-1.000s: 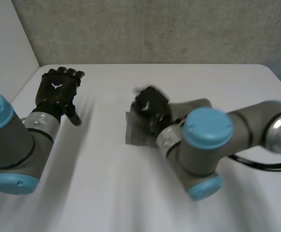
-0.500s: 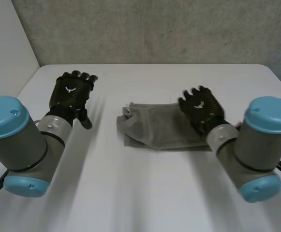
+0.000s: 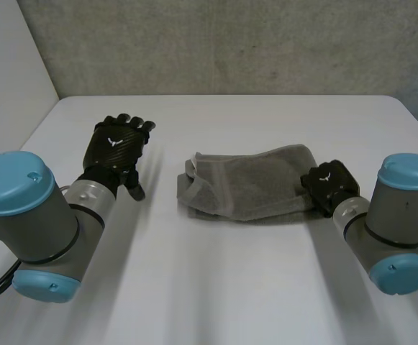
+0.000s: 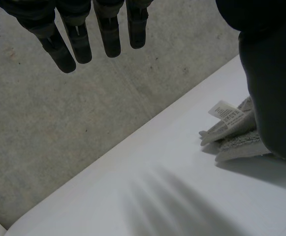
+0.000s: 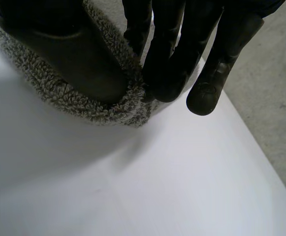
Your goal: Fold the towel.
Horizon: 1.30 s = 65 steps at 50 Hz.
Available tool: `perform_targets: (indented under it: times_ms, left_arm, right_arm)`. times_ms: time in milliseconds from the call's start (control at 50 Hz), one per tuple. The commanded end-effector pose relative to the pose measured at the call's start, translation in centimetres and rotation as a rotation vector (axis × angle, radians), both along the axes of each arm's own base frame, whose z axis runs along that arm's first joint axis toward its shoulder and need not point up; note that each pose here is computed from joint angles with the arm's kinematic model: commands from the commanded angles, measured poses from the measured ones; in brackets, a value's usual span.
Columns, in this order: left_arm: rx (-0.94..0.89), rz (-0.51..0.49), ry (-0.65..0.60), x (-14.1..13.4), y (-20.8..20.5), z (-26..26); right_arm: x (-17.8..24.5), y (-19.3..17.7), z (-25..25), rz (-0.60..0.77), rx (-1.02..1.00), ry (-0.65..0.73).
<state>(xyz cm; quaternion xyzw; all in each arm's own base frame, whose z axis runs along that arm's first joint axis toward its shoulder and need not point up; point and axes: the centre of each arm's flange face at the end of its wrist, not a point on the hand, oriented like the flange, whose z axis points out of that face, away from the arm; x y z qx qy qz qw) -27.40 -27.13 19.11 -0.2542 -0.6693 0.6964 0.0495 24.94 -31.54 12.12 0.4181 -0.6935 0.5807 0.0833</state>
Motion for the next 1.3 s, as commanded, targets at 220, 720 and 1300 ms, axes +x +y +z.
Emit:
perform_targets:
  times_ms: [220, 720, 1300]
  left_arm:
    - [-0.086, 0.090, 0.053, 0.9, -0.8, 3.4]
    - [-0.140, 0.096, 0.316, -1.1, -1.1, 8.2]
    - [0.285, 0.004, 0.054, -8.0, 0.1, -8.0]
  right_arm:
    - [13.1, 7.4, 7.1, 0.409, -0.318, -0.082]
    - [12.1, 9.4, 8.1, 0.337, -0.198, -0.248]
    - [9.7, 2.8, 1.1, 0.135, 0.316, -0.422]
